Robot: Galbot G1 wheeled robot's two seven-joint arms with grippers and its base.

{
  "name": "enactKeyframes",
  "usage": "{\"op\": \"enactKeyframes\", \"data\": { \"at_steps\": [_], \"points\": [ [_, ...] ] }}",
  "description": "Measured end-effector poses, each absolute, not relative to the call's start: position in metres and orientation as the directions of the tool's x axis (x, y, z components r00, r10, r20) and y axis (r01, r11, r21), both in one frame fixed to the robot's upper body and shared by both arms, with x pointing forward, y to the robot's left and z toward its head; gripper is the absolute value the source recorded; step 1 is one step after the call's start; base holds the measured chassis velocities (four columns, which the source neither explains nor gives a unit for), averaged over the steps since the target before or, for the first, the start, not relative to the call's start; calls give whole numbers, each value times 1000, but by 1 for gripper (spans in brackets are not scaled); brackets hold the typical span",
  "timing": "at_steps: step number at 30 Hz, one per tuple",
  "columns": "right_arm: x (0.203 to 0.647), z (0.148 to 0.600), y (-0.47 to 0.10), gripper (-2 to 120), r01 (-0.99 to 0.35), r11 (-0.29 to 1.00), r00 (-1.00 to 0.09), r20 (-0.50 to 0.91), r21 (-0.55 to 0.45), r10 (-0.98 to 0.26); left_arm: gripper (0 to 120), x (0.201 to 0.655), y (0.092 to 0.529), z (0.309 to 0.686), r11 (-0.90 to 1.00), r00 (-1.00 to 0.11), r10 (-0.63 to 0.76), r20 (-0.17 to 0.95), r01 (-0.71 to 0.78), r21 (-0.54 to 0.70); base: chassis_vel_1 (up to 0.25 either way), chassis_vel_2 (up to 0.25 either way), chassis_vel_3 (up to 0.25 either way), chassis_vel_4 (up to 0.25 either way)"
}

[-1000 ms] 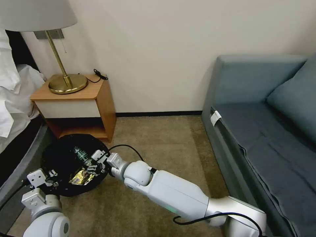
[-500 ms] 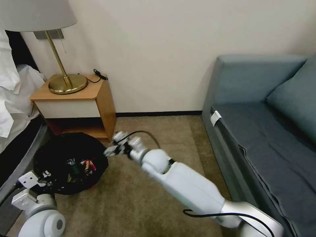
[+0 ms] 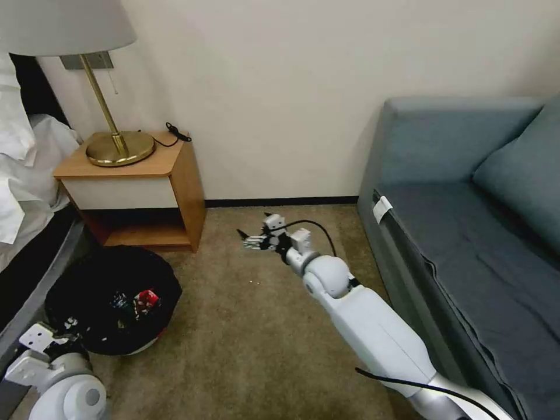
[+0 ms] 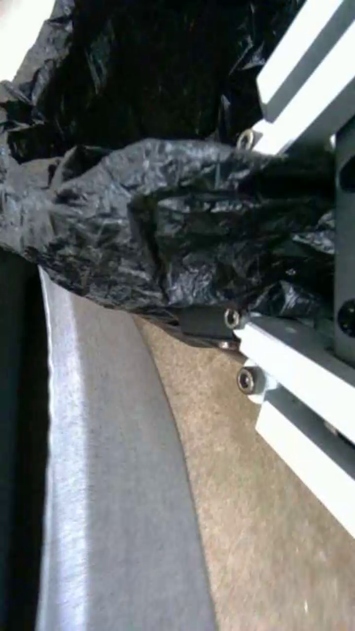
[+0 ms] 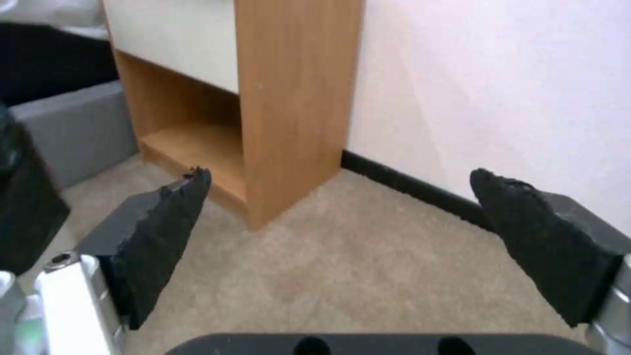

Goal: Pick up the trash bin, then pick up the garbage on the floor and place it into the trash bin.

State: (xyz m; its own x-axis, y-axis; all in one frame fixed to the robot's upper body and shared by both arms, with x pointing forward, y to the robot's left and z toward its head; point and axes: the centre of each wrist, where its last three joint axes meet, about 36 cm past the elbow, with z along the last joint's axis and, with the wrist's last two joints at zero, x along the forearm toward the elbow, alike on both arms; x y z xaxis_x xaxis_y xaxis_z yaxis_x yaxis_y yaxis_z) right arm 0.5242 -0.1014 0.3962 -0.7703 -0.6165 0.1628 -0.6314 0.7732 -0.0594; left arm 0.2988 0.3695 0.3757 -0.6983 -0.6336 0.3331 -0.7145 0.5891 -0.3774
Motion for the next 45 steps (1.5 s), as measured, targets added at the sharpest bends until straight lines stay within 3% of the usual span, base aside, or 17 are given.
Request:
{"op": "enactKeyframes", "data": {
  "at_steps": [4, 12, 18, 21, 22, 24, 27, 28, 32, 34, 37, 45],
  "points": [
    [517, 384, -100, 100, -646, 761, -757, 178, -61, -628, 4, 309, 377, 353, 534, -689, -627, 364, -720, -444, 0, 0, 0, 0],
    [512, 378, -93, 100, -665, 744, -739, 190, -57, -646, 4, 315, 379, 346, 487, -687, -584, 432, -722, -491, 0, 0, 0, 0],
    [507, 372, -91, 100, -672, 739, -731, 204, -52, -651, 22, 317, 381, 348, 496, -683, -530, 503, -730, -469, 0, 0, 0, 0],
    [503, 366, -91, 100, -677, 735, -725, 218, -48, -654, 36, 316, 380, 351, 522, -682, -526, 508, -731, -440, 0, 0, 0, 0],
    [501, 364, -92, 100, -677, 735, -724, 222, -45, -653, 43, 316, 380, 352, 534, -681, -536, 500, -731, -424, 0, 0, 0, 0],
    [501, 364, -92, 100, -676, 735, -724, 223, -45, -653, 43, 316, 381, 353, 537, -680, -539, 497, -732, -420, 0, 0, 0, 0],
    [500, 363, -93, 100, -669, 743, -730, 222, -31, -647, 58, 316, 384, 359, 570, -661, -603, 448, -749, -338, 0, 0, 0, 0],
    [500, 363, -93, 100, -669, 743, -730, 222, -31, -647, 58, 316, 384, 359, 570, -661, -603, 448, -749, -338, 0, 0, 0, 0],
    [504, 364, -97, 100, -640, 768, -750, 208, 9, -628, 78, 311, 395, 372, 626, -649, -687, 328, -757, -189, 0, 0, 0, 0],
    [504, 364, -97, 100, -635, 772, -753, 205, 17, -625, 81, 309, 396, 374, 634, -652, -692, 310, -754, -170, 0, 0, 0, 0],
    [512, 371, -97, 100, -615, 787, -770, 185, 41, -611, 96, 304, 397, 386, 664, -664, -709, 238, -742, -92, 0, 0, 0, 0],
    [522, 379, -97, 100, -577, 811, -795, 162, 94, -584, 100, 301, 396, 406, 671, -657, -734, 174, -741, 33, 0, 0, 0, 0]
  ]
}}
